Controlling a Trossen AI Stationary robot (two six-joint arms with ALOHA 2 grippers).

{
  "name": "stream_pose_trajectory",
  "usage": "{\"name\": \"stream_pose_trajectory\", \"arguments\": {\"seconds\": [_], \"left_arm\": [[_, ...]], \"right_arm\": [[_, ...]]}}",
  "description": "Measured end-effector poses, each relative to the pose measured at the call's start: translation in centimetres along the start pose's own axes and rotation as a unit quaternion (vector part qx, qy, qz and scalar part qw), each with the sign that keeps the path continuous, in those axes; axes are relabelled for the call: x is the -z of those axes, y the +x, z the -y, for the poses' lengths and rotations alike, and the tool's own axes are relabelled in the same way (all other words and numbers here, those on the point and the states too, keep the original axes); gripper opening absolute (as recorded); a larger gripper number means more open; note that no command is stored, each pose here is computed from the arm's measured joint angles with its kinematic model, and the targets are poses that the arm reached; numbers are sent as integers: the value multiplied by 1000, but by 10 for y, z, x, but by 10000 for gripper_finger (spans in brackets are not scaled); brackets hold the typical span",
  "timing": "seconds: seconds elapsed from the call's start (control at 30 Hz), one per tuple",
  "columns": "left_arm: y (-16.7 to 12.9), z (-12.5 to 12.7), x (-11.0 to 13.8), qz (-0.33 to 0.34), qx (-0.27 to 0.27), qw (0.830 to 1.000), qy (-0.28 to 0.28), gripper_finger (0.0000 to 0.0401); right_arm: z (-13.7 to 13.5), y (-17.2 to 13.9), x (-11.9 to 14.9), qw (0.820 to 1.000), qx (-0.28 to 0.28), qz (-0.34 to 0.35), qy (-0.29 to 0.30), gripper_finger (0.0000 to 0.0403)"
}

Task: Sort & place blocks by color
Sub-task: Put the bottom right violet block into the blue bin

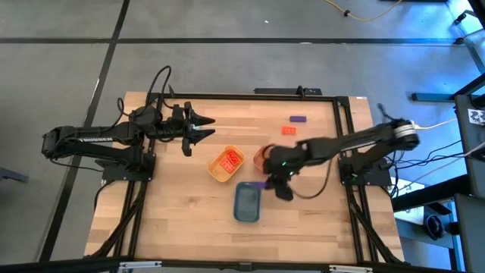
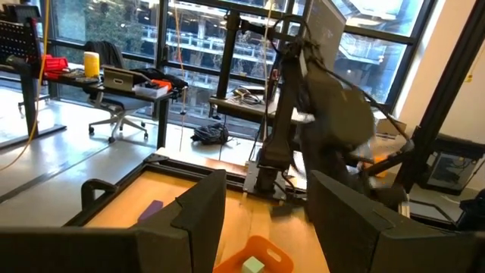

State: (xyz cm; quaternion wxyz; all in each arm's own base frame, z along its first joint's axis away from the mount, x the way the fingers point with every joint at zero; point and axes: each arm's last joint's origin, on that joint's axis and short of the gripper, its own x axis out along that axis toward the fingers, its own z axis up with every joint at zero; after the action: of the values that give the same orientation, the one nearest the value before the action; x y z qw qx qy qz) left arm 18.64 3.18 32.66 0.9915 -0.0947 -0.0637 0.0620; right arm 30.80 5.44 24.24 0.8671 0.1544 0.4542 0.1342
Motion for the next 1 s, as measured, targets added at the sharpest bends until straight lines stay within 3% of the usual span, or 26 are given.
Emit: {"name": "stream_pose_trajectory", "arguments": {"seconds": [0.23,0.5,0.63,0.8,1.0], "left_arm": [[0,0,0,0,0,1000,0,177],[0,0,0,0,0,1000,0,177],[0,0,0,0,0,1000,0,177],[0,0,0,0,0,1000,0,177],[0,0,0,0,0,1000,0,177]], "right_arm": [[5,55,-1,998,0,-64,18,57],[7,91,-1,994,6,-84,64,57],[8,98,-2,994,4,-75,76,68],[11,98,-3,994,55,-58,75,73],[12,98,-3,995,56,-55,65,76]]}}
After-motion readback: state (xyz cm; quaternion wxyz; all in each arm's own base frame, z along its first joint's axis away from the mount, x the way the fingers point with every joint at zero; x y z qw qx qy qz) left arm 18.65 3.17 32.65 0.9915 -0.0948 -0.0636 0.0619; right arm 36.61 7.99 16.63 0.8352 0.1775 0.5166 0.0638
